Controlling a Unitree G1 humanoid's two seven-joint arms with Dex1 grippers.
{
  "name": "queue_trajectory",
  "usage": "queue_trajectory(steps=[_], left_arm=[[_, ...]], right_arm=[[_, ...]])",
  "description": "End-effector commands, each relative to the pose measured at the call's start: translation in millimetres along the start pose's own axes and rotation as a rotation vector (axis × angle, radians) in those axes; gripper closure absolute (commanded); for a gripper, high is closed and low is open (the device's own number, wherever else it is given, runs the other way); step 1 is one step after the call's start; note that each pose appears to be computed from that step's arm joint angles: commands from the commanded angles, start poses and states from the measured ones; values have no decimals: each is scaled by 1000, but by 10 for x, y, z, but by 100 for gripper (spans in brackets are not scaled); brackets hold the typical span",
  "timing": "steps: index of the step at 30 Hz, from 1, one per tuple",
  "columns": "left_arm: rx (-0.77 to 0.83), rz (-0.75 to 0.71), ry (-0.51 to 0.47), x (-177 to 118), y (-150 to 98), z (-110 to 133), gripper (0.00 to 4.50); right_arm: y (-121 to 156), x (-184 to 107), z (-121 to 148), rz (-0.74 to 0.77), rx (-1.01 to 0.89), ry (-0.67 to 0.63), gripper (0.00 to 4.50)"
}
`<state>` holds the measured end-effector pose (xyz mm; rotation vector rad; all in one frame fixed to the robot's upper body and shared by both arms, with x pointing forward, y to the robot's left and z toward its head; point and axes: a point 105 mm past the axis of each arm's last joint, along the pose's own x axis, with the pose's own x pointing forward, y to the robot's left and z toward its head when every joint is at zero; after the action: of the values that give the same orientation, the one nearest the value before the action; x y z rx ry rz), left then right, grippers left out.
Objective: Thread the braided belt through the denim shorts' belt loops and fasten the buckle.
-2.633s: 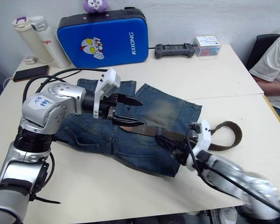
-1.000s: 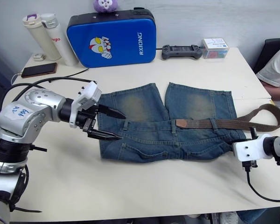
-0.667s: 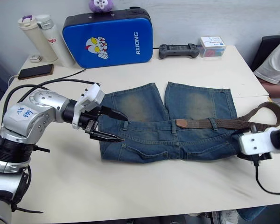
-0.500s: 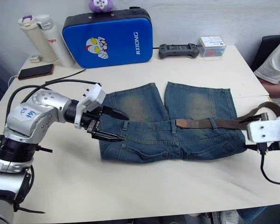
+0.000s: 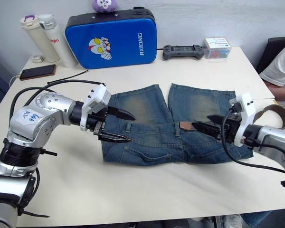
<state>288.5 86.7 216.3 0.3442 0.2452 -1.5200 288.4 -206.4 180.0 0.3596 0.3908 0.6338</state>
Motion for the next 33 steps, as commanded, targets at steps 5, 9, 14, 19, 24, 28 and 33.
queue_trajectory(steps=[5,9,14,19,24,28,33], left_arm=[[57,14,-45,-8,-61,135,0],[90,40,-64,0,-37,184,0],[108,76,-99,3,16,257,0],[110,84,-90,2,14,240,0],[111,93,-88,-2,18,242,0],[113,93,-85,3,28,245,0],[115,94,-76,-5,44,239,0]], right_arm=[[54,28,-136,-52,523,-160,2],[-217,13,-200,-191,685,-244,2],[-242,103,-217,-189,769,-274,2],[-249,197,-231,-191,836,-288,2],[-279,217,-218,-194,885,-327,2],[-303,238,-164,-178,898,-360,2],[-366,245,-103,-185,892,-382,2]])
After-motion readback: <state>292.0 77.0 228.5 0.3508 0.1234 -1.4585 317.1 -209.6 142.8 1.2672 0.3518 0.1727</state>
